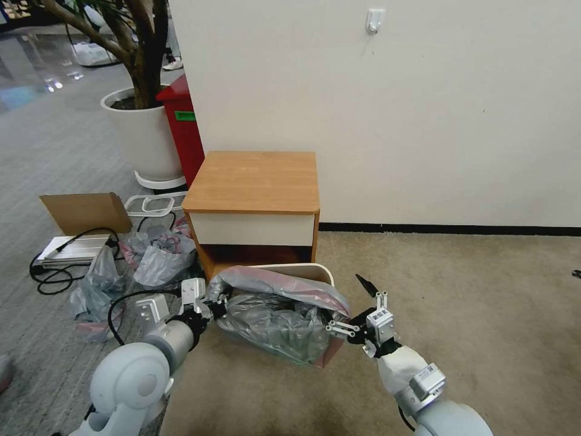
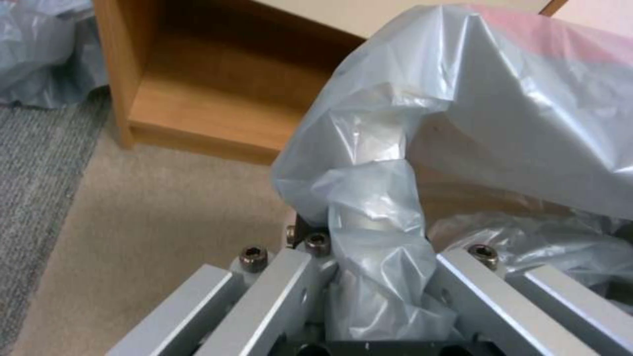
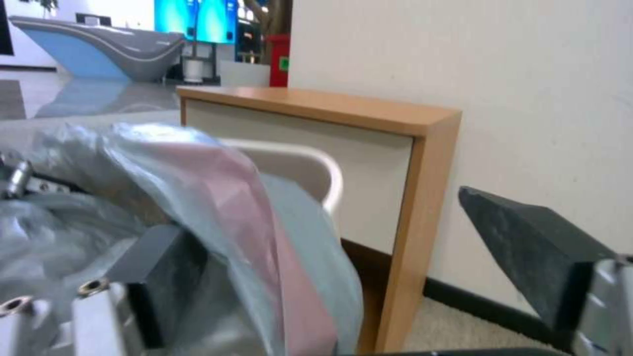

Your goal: Pick up the garbage bag from the table and place it over the trash can.

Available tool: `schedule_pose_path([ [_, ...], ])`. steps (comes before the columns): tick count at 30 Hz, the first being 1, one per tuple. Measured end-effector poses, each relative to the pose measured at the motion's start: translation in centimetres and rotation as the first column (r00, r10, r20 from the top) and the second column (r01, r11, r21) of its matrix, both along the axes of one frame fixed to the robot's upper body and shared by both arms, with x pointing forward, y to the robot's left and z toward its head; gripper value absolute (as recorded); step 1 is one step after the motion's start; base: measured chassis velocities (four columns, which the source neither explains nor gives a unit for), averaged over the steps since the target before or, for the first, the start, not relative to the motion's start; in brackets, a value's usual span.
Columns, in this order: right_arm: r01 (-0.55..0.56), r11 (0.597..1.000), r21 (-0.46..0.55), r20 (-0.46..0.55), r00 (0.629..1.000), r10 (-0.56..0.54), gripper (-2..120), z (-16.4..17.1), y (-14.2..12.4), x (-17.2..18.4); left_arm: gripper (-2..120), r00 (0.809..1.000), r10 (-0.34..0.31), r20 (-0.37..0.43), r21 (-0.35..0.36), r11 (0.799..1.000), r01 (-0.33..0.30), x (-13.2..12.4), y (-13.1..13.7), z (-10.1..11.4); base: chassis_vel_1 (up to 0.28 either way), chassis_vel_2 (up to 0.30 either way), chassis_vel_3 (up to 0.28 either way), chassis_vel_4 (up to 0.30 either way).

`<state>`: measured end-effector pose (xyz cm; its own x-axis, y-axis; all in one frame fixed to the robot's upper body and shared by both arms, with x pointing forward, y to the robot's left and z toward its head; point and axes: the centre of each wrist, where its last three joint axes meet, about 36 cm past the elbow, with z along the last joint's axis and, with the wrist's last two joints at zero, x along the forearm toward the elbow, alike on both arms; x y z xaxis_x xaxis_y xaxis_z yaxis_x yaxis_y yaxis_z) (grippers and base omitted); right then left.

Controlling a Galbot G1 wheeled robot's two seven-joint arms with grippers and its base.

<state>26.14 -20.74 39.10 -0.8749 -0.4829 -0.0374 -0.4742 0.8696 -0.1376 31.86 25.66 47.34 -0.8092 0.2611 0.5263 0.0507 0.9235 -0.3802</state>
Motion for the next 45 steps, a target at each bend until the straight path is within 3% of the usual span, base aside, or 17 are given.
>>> schedule_pose_path([
  [16, -0.018, 1.0, -0.002, 0.032, 0.999, 0.018, 30, -0.7, 0.2, -0.1, 3, 1.0, -0.016, 0.0, 0.038, 0.999, 0.016, -0.1, -0.1, -0.5, 0.0, 0.0, 0.0, 0.0],
  [18, -0.019, 1.0, -0.001, 0.032, 0.999, 0.019, 27, -0.7, 0.3, -0.1, 3, 1.0, -0.018, 0.0, 0.038, 0.999, 0.018, -0.1, -0.1, -0.5, 0.0, 0.0, 0.0, 0.0],
  [24, -0.019, 1.0, 0.004, 0.033, 0.999, 0.019, 1, -0.7, 0.3, -0.1, 3, 1.0, -0.029, 0.003, 0.036, 0.999, 0.028, -0.3, -0.5, -0.4, 0.0, 0.0, 0.0, 0.0],
  [45, 0.051, 0.999, 0.017, 0.025, 0.998, -0.051, 0, 0.3, -0.8, 1.7, 3, 0.995, -0.091, 0.041, 0.031, 0.995, 0.09, -0.8, -0.4, -0.4, 0.0, 0.0, 0.0, 0.0],
])
